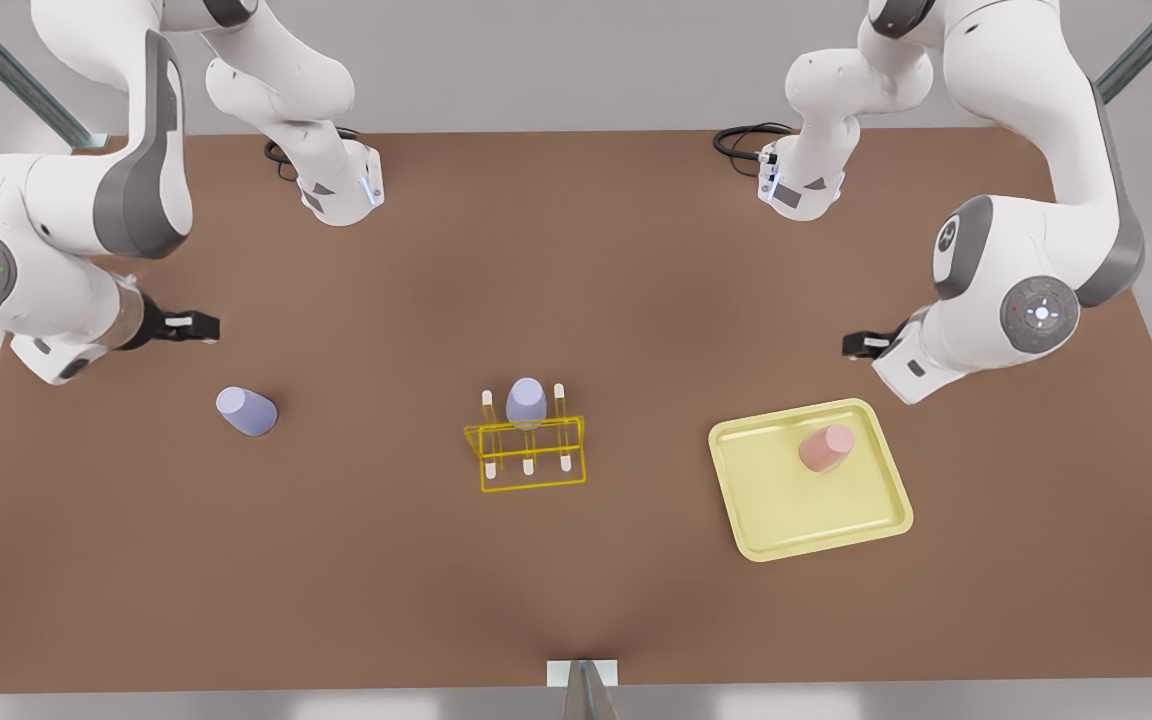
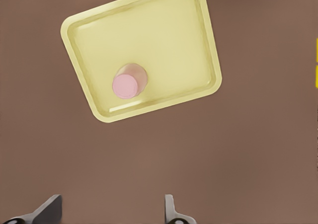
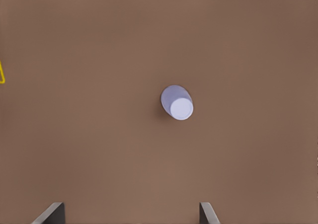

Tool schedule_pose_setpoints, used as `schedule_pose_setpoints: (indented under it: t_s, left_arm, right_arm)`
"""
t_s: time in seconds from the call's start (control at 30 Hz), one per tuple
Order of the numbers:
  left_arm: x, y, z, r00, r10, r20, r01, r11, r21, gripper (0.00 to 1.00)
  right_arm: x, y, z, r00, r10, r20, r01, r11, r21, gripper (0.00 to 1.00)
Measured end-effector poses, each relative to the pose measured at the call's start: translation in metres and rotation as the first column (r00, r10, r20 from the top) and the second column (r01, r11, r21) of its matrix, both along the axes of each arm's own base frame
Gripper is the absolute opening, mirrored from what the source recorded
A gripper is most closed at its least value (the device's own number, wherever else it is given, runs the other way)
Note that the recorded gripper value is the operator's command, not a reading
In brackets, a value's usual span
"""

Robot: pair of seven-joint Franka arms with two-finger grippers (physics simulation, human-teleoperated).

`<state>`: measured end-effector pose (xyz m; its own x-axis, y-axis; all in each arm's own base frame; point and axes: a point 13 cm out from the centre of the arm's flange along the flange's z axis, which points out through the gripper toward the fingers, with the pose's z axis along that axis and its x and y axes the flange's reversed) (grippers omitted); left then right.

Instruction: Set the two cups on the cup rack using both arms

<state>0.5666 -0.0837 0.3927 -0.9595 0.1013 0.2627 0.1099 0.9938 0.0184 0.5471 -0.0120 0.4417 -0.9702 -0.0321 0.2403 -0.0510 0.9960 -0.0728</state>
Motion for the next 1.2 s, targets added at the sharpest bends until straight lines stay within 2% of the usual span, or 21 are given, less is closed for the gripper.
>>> schedule_pose_setpoints:
  t_s: [0.1, 0.23, 0.3, 0.43, 0.57, 0.67, 0.83, 1.13, 1.17, 1.2]
  left_arm:
    - [0.015, 0.001, -0.017, 0.999, 0.021, 0.042, -0.021, 1.000, -0.008, 1.00]
    - [0.049, 0.013, -0.140, 0.998, 0.054, 0.012, -0.054, 0.999, -0.007, 1.00]
    - [0.040, 0.033, -0.192, 0.997, 0.079, 0.019, -0.079, 0.997, 0.011, 1.00]
    - [0.036, 0.040, -0.244, 0.992, 0.091, 0.092, -0.092, 0.996, 0.006, 1.00]
    - [0.046, 0.033, -0.260, 0.982, 0.091, 0.167, -0.090, 0.996, -0.014, 1.00]
    - [0.052, 0.029, -0.273, 0.977, 0.092, 0.190, -0.089, 0.996, -0.023, 1.00]
    - [0.050, 0.026, -0.305, 0.978, 0.097, 0.186, -0.093, 0.995, -0.030, 1.00]
    - [0.045, 0.025, -0.322, 0.975, 0.105, 0.195, -0.100, 0.994, -0.036, 1.00]
    - [0.045, 0.025, -0.322, 0.975, 0.105, 0.197, -0.100, 0.994, -0.036, 0.84]
    - [0.046, 0.024, -0.321, 0.974, 0.106, 0.201, -0.100, 0.994, -0.036, 0.82]
  right_arm:
    - [0.012, -0.003, -0.006, 0.999, 0.012, 0.030, -0.011, 1.000, -0.012, 1.00]
    - [0.034, -0.032, -0.114, 0.998, -0.007, -0.062, 0.007, 1.000, -0.004, 1.00]
    - [0.028, -0.057, -0.167, 0.995, -0.050, -0.090, 0.052, 0.998, 0.024, 1.00]
    - [0.031, -0.069, -0.223, 0.996, -0.081, -0.043, 0.084, 0.994, 0.072, 1.00]
    - [0.033, -0.071, -0.246, 0.992, -0.120, 0.035, 0.115, 0.986, 0.120, 1.00]
    - [0.015, -0.074, -0.253, 0.987, -0.138, 0.077, 0.127, 0.983, 0.131, 1.00]
    - [-0.014, -0.081, -0.276, 0.984, -0.142, 0.109, 0.128, 0.984, 0.124, 1.00]
    - [-0.024, -0.085, -0.313, 0.985, -0.131, 0.115, 0.117, 0.986, 0.122, 1.00]
    - [-0.024, -0.085, -0.315, 0.985, -0.130, 0.115, 0.116, 0.986, 0.122, 1.00]
    - [-0.024, -0.086, -0.317, 0.985, -0.129, 0.116, 0.115, 0.986, 0.122, 1.00]
